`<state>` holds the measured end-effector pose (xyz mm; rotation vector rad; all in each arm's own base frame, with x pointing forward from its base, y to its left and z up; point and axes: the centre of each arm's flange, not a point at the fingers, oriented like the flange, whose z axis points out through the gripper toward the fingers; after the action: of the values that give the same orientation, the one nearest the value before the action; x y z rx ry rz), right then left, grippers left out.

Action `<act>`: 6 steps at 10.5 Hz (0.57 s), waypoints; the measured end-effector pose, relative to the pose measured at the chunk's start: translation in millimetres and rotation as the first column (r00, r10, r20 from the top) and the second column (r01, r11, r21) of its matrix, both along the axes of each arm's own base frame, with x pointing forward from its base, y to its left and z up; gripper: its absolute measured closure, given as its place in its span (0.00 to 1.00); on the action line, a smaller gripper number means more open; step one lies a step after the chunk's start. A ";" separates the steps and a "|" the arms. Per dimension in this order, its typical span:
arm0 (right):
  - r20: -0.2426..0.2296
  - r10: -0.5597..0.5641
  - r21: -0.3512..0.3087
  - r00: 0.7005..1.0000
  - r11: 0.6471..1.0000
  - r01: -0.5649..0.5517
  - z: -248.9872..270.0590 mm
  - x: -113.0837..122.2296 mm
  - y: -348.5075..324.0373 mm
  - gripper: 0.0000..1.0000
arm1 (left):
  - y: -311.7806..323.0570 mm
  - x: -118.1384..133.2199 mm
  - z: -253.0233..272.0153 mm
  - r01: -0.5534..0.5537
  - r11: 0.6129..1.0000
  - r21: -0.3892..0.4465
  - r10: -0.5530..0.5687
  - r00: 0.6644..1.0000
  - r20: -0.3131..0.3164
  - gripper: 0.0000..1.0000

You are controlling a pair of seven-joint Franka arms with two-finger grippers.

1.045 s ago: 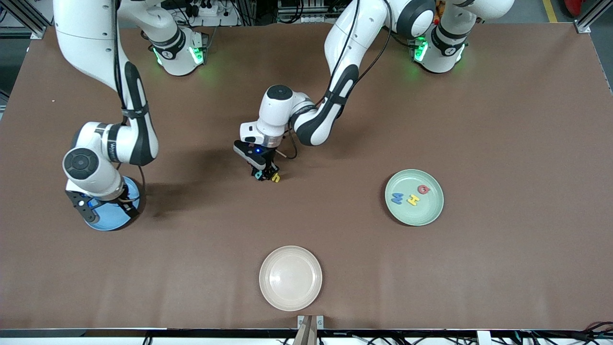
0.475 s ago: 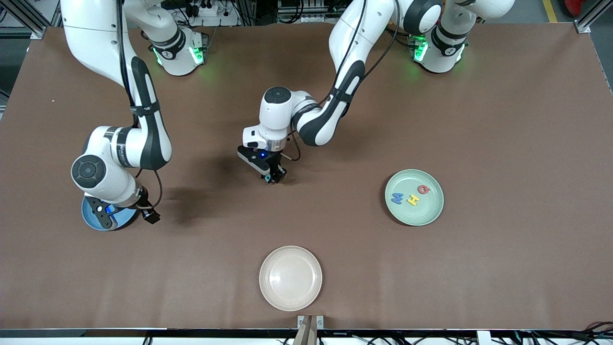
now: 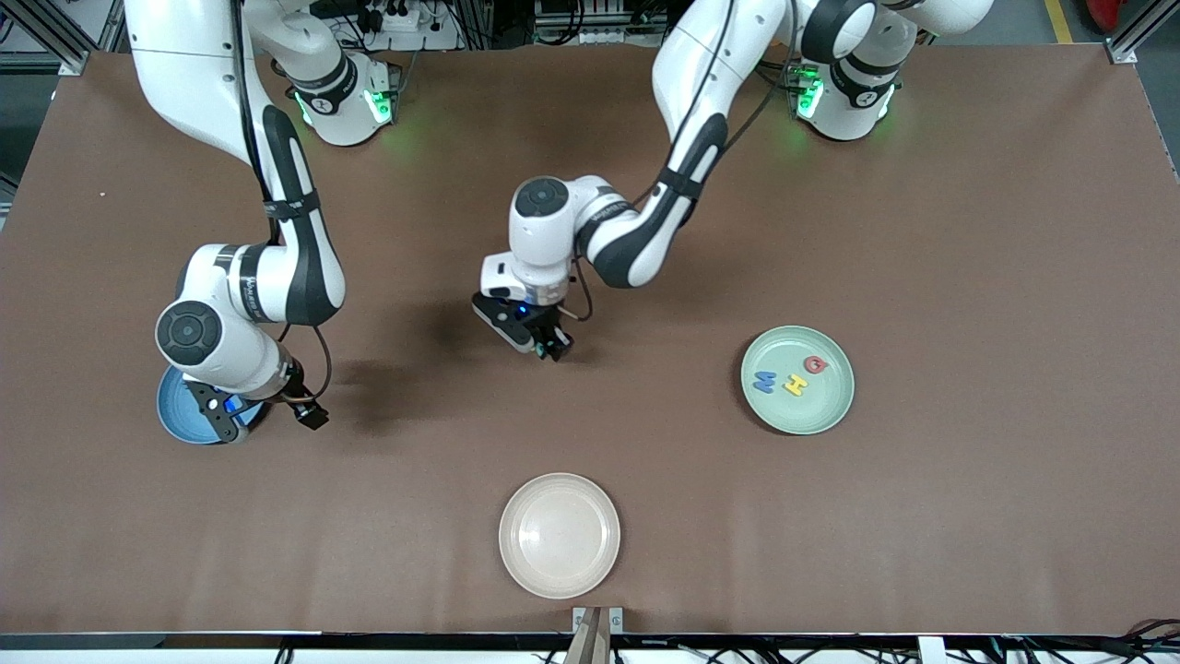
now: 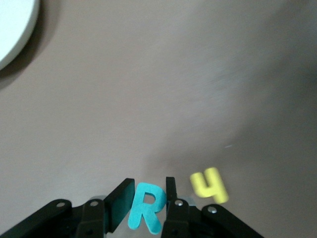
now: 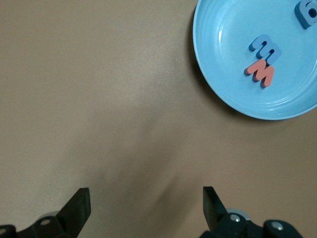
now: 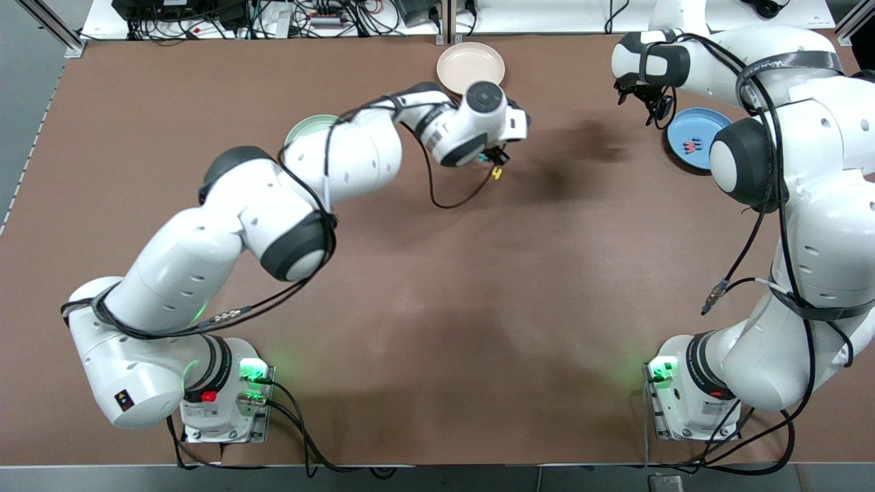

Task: Sort upper and lower case letters into plates
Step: 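Close the left gripper on the teal R, then carry the R to the green plate while the right gripper reaches the 4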

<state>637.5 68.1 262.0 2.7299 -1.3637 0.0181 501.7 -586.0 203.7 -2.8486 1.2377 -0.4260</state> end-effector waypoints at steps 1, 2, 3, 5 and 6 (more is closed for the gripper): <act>0.004 -0.012 0.016 1.000 1.000 0.012 1.1 0.9 1.2 0.00 | 25.5 18.5 -0.7 0.029 0.999 0.018 -0.029 0.999 -0.018 0.68; 0.009 -0.014 0.022 1.000 1.000 0.014 3.1 2.3 2.9 0.00 | 56.4 36.8 -0.2 0.063 0.997 0.035 -0.062 0.997 -0.041 0.68; 0.003 -0.004 0.029 1.000 1.000 0.004 2.4 1.7 8.4 0.00 | 91.6 53.9 3.1 0.102 0.994 0.048 -0.099 0.993 -0.066 0.68; -0.031 0.112 0.075 0.993 0.991 -0.109 -10.4 -9.2 62.7 0.00 | 158.7 75.7 15.3 0.158 0.986 0.044 -0.151 0.980 -0.128 0.68; -0.041 0.187 0.105 0.981 0.978 -0.182 -16.4 -20.7 109.2 0.00 | 190.4 80.3 20.2 0.189 0.981 0.049 -0.179 0.970 -0.165 0.68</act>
<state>616.8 177.3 245.6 2.9096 -1.1232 -0.1095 582.1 -395.6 223.9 -2.7713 1.5212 -0.1577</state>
